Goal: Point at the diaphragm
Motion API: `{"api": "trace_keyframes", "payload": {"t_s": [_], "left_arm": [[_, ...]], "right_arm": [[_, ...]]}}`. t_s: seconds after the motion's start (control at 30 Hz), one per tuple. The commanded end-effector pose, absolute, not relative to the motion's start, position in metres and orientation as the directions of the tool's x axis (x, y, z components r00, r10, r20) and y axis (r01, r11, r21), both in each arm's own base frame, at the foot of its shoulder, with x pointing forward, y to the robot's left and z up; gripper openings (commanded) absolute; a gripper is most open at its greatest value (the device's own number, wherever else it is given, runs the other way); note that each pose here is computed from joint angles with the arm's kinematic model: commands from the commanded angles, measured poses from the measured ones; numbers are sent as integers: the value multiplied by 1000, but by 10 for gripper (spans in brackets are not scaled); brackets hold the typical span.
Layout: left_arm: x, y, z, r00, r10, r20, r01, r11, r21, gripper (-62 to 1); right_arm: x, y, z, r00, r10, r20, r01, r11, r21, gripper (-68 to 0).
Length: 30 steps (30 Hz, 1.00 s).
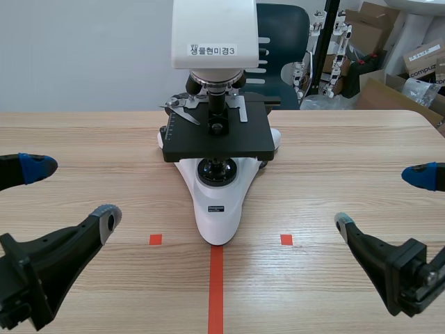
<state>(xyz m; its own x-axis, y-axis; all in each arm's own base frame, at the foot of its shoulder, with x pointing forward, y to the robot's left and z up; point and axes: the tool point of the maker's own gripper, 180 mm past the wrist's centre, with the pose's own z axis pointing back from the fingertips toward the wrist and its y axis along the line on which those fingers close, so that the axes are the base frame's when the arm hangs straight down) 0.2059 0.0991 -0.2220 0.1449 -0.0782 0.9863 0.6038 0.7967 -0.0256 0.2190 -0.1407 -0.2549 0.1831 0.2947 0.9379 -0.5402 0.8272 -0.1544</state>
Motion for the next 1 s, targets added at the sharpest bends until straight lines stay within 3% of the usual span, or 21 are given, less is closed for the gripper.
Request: {"api": "trace_keyframes", "payload": {"t_s": [0.0, 0.43, 0.67, 0.83, 0.9, 0.97], "left_arm": [[208, 95, -208, 103, -53, 993, 611, 792, -21, 14], [210, 98, -209, 99, -61, 993, 591, 806, -10, 14], [211, 100, -212, 83, -112, 990, 588, 808, 42, 11], [209, 102, -218, 47, -168, 985, 600, 793, 107, -269], [208, 104, -222, 34, -187, 982, 603, 787, 129, -326], [207, 107, -223, 17, -186, 982, 602, 787, 139, -340]], "right_arm": [[222, -139, -246, 155, 285, 946, -541, 826, -160, 4], [222, -139, -246, 155, 285, 946, -541, 825, -161, 4], [222, -139, -246, 155, 285, 946, -541, 825, -161, 4], [222, -139, -246, 155, 285, 946, -541, 825, -161, 4], [222, -139, -246, 155, 285, 946, -541, 825, -161, 4], [222, -139, -246, 155, 285, 946, -541, 825, -161, 4]]}}
